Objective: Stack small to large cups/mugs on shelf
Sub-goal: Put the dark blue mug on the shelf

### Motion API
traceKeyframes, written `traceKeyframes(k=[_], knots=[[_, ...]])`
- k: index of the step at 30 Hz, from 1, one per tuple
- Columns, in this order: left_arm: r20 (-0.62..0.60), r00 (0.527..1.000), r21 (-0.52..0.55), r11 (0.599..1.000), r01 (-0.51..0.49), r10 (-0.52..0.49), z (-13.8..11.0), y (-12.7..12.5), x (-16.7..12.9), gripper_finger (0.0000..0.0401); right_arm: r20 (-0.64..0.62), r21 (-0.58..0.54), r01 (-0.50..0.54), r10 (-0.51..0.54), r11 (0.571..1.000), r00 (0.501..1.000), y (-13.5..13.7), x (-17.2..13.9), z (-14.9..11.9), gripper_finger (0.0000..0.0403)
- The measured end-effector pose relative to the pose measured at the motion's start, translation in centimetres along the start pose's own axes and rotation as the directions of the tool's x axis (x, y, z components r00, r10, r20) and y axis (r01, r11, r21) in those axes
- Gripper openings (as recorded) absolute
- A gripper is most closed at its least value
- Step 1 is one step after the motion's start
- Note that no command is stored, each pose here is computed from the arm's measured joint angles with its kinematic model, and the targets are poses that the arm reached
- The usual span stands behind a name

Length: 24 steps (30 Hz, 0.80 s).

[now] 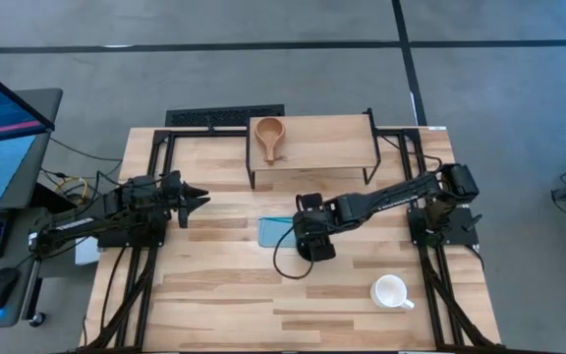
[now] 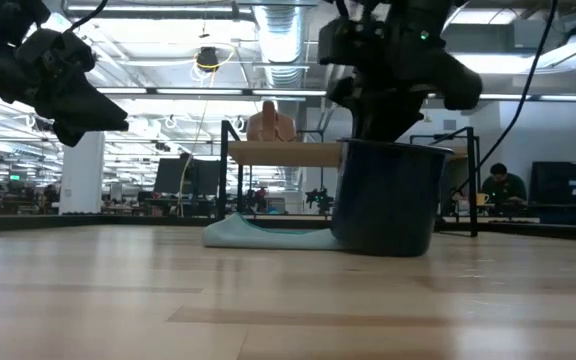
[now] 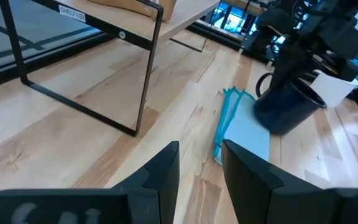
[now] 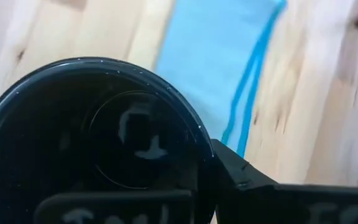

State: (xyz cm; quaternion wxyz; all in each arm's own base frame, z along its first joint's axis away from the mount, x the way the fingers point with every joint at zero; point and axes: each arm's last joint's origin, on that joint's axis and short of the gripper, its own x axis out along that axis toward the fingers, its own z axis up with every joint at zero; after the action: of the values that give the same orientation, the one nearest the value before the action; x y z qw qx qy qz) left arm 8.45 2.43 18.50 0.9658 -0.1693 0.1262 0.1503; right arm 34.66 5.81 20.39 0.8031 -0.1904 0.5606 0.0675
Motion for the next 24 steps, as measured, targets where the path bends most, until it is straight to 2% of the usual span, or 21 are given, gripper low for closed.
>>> traceKeyframes(k=[8,13,22,24], knots=[[0.001,1.000,0.000,1.000,-0.001,0.001,0.0,0.0,0.0,0.0109,-0.010,0.240,-0.034,0.037,0.970,0.999,-0.8,-0.3,0.1,0.0030],[0.001,1.000,0.000,1.000,-0.001,0.001,0.0,0.0,0.0,0.0109,0.047,0.414,-0.080,0.067,0.907,0.997,-2.3,-1.2,1.0,0.0028],[0.001,1.000,-0.009,1.000,-0.001,0.001,0.0,0.0,0.0,0.0109,0.086,0.601,-0.100,0.060,0.793,0.994,-4.5,-1.9,1.3,0.0028],[0.001,1.000,-0.009,1.000,0.000,0.000,0.0,0.0,0.0,0.0109,0.110,0.631,-0.134,0.083,0.764,0.990,-5.1,-2.2,1.5,0.0028]])
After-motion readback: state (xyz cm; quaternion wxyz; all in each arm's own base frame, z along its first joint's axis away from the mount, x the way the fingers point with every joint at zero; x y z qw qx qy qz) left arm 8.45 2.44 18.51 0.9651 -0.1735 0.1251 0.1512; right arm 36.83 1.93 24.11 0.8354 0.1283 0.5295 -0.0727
